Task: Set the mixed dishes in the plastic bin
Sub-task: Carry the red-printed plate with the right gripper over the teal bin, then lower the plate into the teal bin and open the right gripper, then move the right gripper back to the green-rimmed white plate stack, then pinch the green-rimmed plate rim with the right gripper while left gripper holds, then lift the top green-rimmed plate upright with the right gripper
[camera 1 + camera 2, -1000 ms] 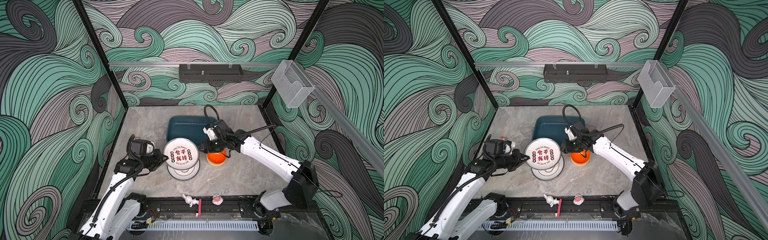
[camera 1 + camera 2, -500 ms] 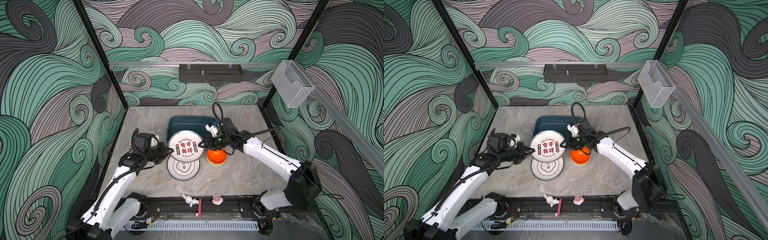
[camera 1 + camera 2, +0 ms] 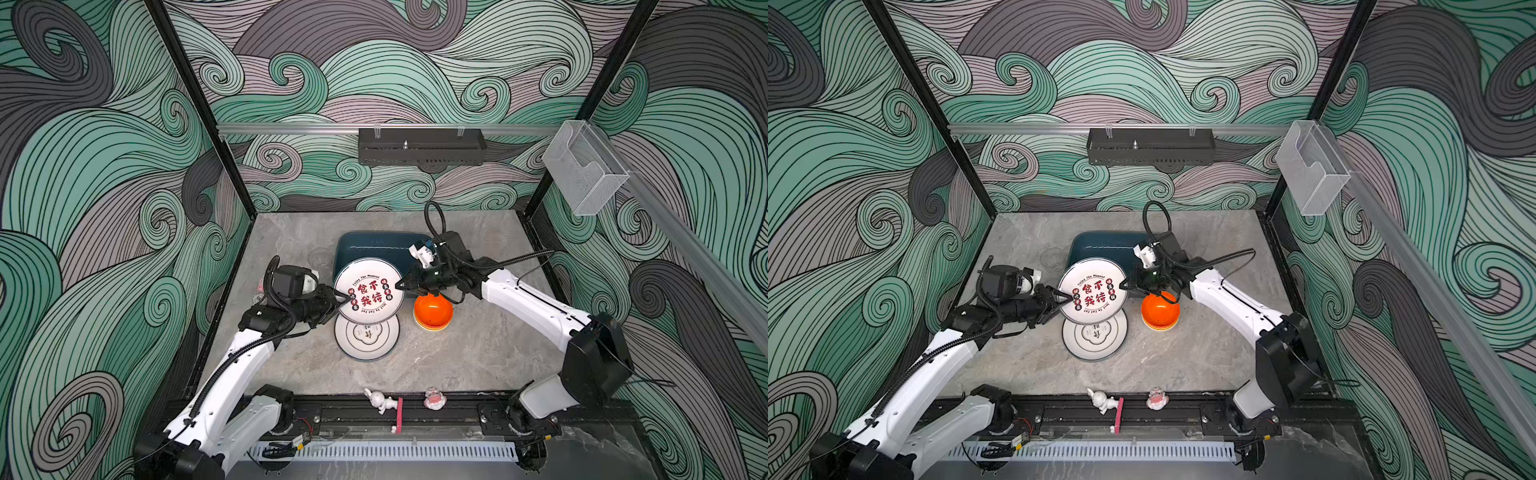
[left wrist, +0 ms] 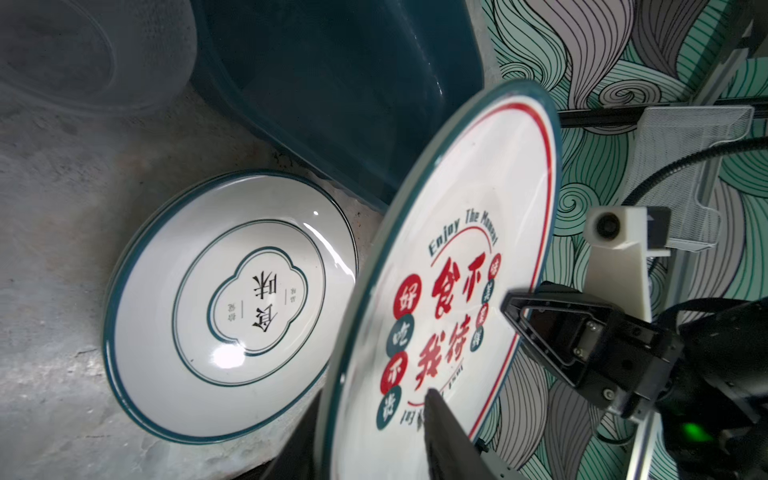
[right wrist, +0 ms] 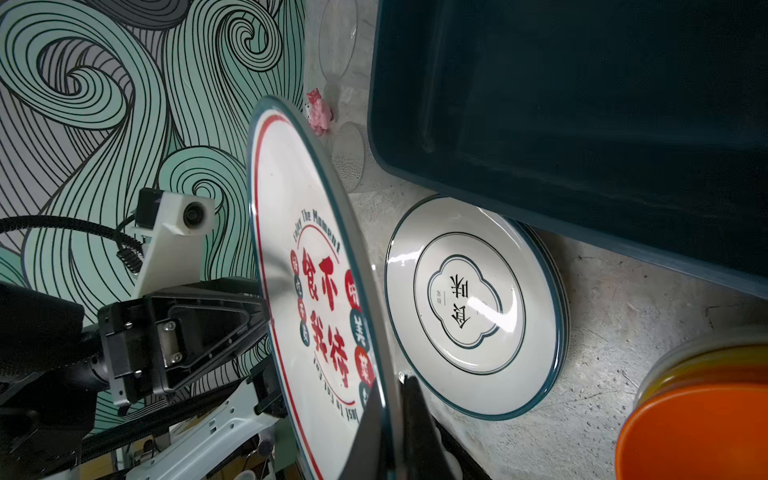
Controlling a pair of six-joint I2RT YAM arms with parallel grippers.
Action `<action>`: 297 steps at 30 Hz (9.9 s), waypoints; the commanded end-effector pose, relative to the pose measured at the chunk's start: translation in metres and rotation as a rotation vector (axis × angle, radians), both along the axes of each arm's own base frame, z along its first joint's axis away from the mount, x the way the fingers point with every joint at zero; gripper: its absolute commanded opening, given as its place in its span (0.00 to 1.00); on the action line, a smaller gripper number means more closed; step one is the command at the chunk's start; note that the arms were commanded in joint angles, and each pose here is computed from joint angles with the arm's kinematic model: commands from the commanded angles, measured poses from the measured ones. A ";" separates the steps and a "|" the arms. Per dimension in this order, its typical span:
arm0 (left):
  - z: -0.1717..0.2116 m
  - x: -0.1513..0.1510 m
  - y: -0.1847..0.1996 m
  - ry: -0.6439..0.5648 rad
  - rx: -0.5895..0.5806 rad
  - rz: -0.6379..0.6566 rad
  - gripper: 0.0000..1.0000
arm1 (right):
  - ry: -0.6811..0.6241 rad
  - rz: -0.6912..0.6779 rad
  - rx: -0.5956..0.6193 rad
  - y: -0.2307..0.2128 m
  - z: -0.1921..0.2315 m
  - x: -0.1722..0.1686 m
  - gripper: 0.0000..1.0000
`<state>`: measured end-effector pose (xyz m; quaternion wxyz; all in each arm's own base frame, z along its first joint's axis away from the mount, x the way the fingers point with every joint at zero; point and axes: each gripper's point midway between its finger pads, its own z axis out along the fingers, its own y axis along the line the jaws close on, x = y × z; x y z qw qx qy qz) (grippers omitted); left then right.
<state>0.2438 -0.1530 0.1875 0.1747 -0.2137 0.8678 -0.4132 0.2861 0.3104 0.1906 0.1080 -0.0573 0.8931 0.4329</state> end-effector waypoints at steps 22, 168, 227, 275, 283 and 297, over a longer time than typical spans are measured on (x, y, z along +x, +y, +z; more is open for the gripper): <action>-0.003 -0.033 0.035 -0.093 0.149 0.068 0.68 | 0.020 -0.171 -0.062 -0.001 -0.038 0.134 0.00; -0.153 -0.040 0.025 0.328 0.217 -0.002 0.45 | -0.092 0.300 -0.693 0.022 -0.133 -0.017 0.50; -0.149 -0.044 0.024 0.325 0.203 -0.003 0.35 | -0.102 0.319 -0.733 0.023 -0.139 -0.017 0.43; -0.136 -0.060 0.032 0.312 0.205 0.024 0.17 | -0.047 0.382 -0.681 0.036 -0.150 -0.031 0.16; -0.131 -0.060 0.032 0.303 0.203 0.023 0.03 | -0.085 0.366 -0.668 0.035 -0.134 -0.028 0.24; -0.084 -0.050 0.027 0.174 0.166 0.007 0.00 | -0.218 0.239 -0.574 0.019 -0.053 -0.019 0.45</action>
